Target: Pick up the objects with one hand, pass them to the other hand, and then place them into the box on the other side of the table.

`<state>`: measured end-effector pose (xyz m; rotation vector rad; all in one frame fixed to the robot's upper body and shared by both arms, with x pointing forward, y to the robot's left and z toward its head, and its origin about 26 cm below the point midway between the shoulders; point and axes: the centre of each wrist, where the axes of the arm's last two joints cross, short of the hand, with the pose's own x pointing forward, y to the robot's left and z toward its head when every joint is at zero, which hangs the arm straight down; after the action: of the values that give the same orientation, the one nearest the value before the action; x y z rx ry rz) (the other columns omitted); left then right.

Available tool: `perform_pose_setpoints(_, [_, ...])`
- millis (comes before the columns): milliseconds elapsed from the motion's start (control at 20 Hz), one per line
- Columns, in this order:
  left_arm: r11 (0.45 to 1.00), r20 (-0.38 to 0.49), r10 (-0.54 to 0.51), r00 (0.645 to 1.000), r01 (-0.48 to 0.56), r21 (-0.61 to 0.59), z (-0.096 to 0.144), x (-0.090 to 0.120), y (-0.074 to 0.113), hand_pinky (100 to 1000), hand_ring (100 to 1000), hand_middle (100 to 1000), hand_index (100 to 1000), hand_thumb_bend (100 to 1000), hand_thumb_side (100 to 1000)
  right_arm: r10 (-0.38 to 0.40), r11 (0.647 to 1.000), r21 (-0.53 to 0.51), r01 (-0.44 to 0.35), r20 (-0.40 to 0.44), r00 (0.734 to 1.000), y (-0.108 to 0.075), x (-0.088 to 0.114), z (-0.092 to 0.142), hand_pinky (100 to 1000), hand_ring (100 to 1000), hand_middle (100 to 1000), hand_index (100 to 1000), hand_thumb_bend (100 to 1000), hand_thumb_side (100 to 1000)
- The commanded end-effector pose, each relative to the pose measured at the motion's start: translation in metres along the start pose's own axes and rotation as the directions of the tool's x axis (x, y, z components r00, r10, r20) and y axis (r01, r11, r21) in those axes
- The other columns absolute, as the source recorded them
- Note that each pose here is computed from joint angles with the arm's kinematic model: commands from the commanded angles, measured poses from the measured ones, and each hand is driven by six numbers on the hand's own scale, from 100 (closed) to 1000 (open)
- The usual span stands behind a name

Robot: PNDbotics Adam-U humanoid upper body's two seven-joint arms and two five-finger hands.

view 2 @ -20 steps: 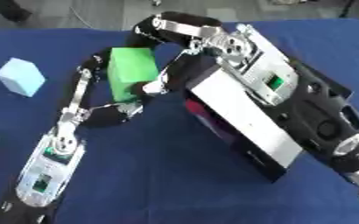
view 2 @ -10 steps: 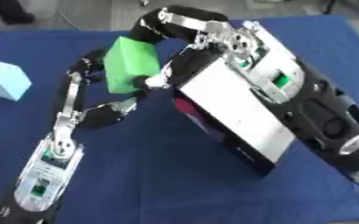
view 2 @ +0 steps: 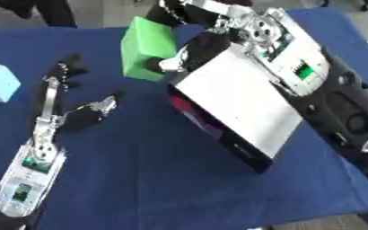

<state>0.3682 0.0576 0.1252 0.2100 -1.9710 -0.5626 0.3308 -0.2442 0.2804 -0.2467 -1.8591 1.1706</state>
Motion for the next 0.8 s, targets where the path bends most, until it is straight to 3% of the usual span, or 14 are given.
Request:
perform_pose_setpoints(50, [1.0,0.013,-0.004,1.0,0.004,0.028,-0.002,0.002,0.011,769,810,661,888,673,267,0.029,0.999,-0.043,-0.03,-0.013,0.999,-0.015,0.003,0.008,836,739,456,610,248,164])
perform_pose_setpoints(700, [0.998,-0.025,-0.035,0.999,0.036,0.052,0.003,-0.01,0.025,771,811,661,885,673,267,0.05,0.991,-0.119,-0.063,-0.11,0.993,-0.025,-0.017,0.019,832,738,459,612,254,158])
perform_pose_setpoints(800, [0.997,-0.045,-0.044,0.998,0.047,0.06,0.005,-0.016,0.029,774,816,670,887,667,266,0.053,0.986,-0.146,-0.078,-0.167,0.984,-0.03,-0.026,0.025,830,738,460,612,260,151])
